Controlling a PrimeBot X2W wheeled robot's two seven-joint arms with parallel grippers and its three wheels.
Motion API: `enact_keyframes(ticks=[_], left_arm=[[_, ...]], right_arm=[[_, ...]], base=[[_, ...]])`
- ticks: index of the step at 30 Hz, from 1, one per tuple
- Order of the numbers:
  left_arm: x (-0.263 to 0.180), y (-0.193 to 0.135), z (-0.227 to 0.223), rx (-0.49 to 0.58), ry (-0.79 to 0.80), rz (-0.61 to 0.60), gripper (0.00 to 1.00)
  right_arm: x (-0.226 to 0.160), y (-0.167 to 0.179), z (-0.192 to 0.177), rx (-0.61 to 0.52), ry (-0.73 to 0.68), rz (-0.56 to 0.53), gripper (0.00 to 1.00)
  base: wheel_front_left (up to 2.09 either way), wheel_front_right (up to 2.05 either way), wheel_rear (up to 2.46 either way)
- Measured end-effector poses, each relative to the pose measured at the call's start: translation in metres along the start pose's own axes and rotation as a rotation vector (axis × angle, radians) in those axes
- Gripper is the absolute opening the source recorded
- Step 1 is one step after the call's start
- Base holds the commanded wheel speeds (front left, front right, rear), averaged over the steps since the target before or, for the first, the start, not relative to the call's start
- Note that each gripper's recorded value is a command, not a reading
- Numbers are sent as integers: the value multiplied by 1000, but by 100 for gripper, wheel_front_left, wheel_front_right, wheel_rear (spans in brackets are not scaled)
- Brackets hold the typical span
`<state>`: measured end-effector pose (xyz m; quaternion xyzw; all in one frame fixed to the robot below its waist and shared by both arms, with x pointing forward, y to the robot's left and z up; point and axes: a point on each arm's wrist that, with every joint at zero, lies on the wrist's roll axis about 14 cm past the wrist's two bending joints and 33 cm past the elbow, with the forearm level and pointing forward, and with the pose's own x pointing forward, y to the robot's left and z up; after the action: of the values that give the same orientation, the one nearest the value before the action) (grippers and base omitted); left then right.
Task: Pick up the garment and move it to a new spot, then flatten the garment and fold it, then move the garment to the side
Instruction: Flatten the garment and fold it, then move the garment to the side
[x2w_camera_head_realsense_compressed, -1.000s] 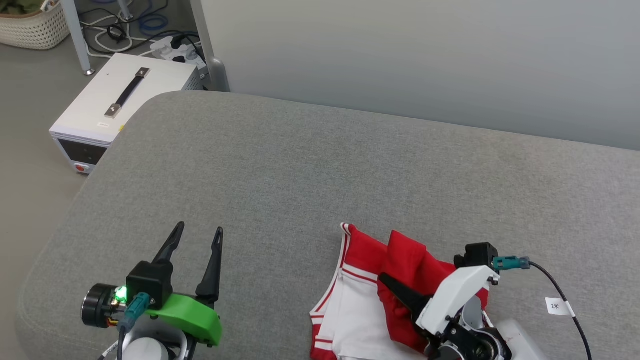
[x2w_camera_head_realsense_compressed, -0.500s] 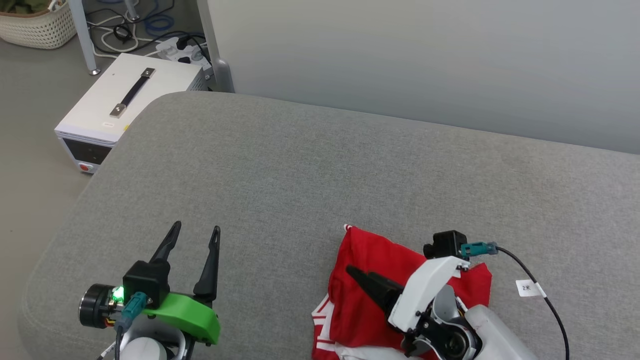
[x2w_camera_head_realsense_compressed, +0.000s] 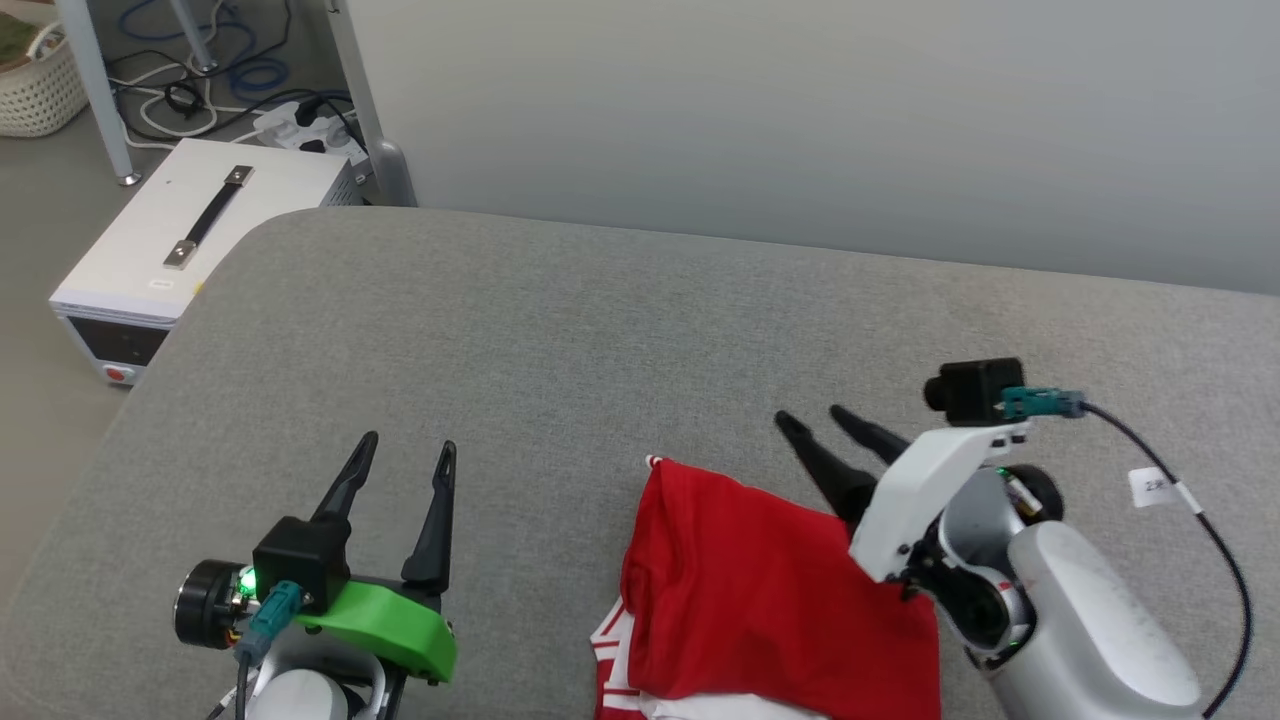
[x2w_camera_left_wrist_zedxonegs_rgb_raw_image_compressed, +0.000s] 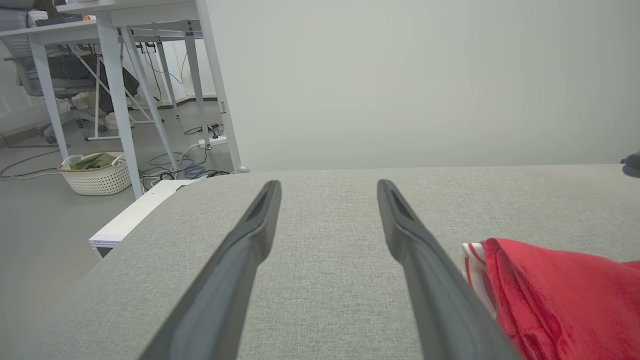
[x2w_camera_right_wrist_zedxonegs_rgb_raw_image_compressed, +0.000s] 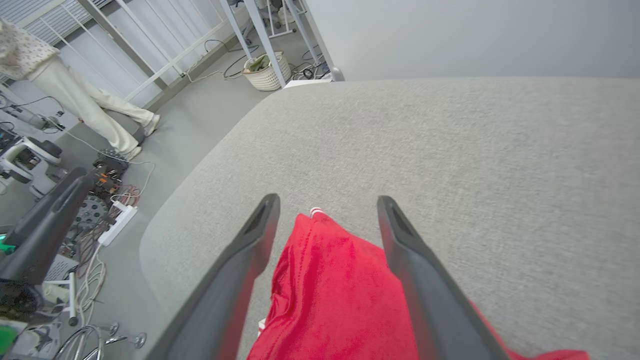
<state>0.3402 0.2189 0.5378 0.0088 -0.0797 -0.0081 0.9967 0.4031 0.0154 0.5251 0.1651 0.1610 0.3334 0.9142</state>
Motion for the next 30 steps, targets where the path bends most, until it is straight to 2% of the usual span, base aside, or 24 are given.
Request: enact_keyframes(ticks=[5,8,12,17,21,30], left_arm=[[11,-16,4,-82,-22,-27,100],[16,-24,4,-92,-23,-50,100],[23,-34,2,-101,-20,-75,100],[29,-48,-5,-111,-2,-120,100],[26,-53,-11,-109,16,-135,100],[21,-55,-8,-129,5,-123,100]], right_arm=[[-35,-47,56,-249,-143,-134,100],[-58,-69,81,-369,-212,-206,100],[-99,-106,104,-466,-306,-346,100],[-139,-116,104,-475,-437,-428,100],[-157,-119,84,-442,-475,-476,100],[-161,-114,52,-350,-488,-506,100]], base=[[0,0,0],[0,0,0],[0,0,0],[0,0,0],[0,0,0],[0,0,0]])
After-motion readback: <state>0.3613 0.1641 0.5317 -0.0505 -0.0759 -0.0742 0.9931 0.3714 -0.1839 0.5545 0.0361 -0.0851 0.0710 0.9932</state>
